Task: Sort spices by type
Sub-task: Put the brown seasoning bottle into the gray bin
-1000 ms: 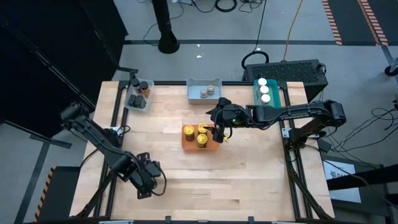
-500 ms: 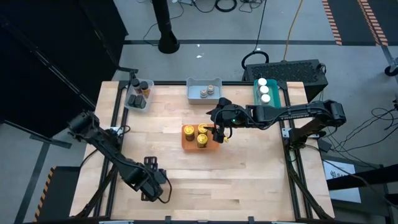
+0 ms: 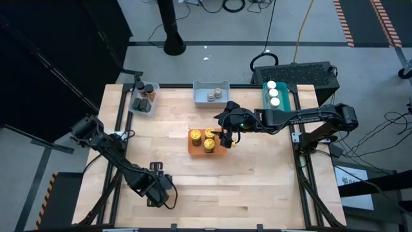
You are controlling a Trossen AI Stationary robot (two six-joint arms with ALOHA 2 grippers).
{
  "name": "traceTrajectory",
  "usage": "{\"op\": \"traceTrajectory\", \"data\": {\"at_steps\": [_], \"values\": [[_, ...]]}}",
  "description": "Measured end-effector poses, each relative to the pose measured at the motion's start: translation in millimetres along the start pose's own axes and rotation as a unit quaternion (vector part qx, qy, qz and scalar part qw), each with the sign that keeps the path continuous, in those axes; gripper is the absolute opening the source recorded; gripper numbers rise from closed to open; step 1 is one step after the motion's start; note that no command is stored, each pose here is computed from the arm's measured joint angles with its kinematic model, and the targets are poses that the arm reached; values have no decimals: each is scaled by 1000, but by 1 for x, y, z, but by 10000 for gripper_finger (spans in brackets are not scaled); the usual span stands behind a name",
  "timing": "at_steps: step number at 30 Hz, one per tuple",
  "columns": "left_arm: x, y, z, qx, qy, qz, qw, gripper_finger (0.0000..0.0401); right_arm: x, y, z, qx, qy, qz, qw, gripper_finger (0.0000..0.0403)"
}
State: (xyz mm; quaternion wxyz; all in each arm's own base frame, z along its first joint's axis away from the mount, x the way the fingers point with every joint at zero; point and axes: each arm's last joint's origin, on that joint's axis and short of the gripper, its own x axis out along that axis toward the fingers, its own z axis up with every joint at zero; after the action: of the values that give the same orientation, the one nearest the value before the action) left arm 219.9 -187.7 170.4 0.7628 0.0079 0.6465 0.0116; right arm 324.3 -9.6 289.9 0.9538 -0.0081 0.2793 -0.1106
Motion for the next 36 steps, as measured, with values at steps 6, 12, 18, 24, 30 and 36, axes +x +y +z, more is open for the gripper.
{"op": "traceTrajectory", "data": {"at_steps": [6, 12, 18, 24, 30, 36], "values": [[-1, 0, 0, 6, -4, 4, 1000, 184, 0, 0, 0, 0, 0, 0, 1000, 286], [-35, 7, 7, 24, 8, 31, 999, 184, -13, -3, -3, 11, 41, -3, 999, 286], [-92, 51, 33, 15, -62, 78, 995, 184, -42, -12, -5, 47, 64, -61, 995, 286], [-130, 126, 65, 40, -140, 110, 983, 184, -54, -17, -14, 57, 102, -108, 987, 286], [-144, 214, 97, 66, -184, 141, 971, 184, -52, -16, -32, 47, 142, -106, 983, 286], [-145, 297, 104, 46, -183, 179, 966, 184, -57, -17, -35, 47, 151, -108, 981, 286]]}}
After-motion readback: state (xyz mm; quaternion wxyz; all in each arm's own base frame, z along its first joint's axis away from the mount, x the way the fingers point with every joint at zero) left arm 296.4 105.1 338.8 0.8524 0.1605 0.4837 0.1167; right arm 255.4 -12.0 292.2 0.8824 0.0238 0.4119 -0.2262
